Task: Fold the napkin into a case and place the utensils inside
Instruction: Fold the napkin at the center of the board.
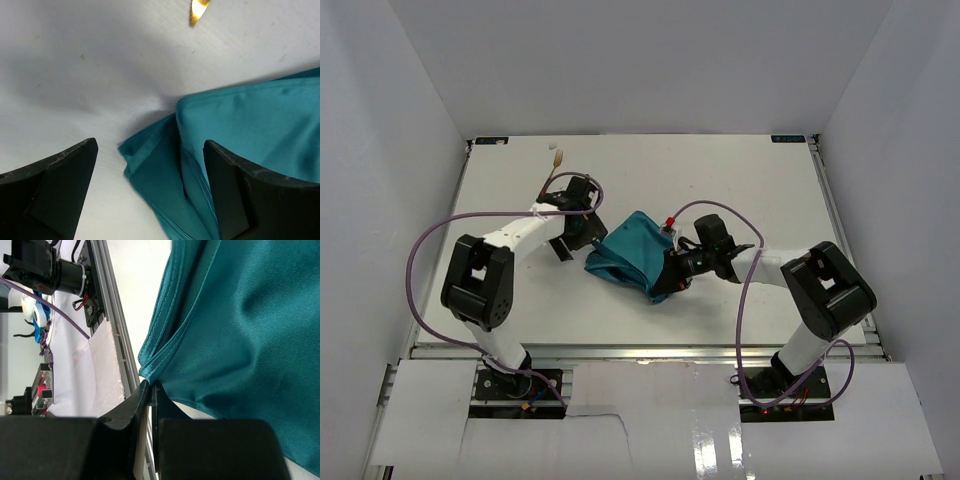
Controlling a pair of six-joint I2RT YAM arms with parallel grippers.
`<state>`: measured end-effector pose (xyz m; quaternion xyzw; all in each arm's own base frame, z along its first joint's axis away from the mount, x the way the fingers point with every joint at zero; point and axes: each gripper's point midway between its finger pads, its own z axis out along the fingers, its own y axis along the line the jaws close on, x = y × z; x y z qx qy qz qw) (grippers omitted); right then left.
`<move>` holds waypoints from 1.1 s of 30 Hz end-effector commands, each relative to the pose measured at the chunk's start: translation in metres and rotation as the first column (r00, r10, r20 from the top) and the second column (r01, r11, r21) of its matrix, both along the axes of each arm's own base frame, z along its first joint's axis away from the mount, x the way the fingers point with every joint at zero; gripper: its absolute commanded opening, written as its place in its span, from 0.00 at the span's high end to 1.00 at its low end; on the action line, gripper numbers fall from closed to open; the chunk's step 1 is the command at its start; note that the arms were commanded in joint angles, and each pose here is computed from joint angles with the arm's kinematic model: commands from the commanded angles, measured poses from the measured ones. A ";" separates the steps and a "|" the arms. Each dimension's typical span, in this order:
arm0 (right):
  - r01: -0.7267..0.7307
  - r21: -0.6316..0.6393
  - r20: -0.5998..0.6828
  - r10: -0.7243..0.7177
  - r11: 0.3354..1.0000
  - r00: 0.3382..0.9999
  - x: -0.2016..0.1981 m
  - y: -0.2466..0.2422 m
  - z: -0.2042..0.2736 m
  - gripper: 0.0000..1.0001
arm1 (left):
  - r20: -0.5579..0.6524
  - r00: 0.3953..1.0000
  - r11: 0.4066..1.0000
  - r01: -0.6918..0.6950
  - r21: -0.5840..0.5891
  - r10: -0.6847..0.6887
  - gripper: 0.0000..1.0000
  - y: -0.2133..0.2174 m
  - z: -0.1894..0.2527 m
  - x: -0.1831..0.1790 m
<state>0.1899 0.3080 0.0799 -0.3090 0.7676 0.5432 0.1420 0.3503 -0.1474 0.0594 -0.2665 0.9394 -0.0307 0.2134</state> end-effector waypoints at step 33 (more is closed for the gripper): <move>0.038 0.002 -0.006 -0.038 0.999 0.999 0.000 0.000 0.000 0.92 | -0.003 0.979 0.942 -0.196 -0.273 0.203 0.02 -0.106 0.016 -0.095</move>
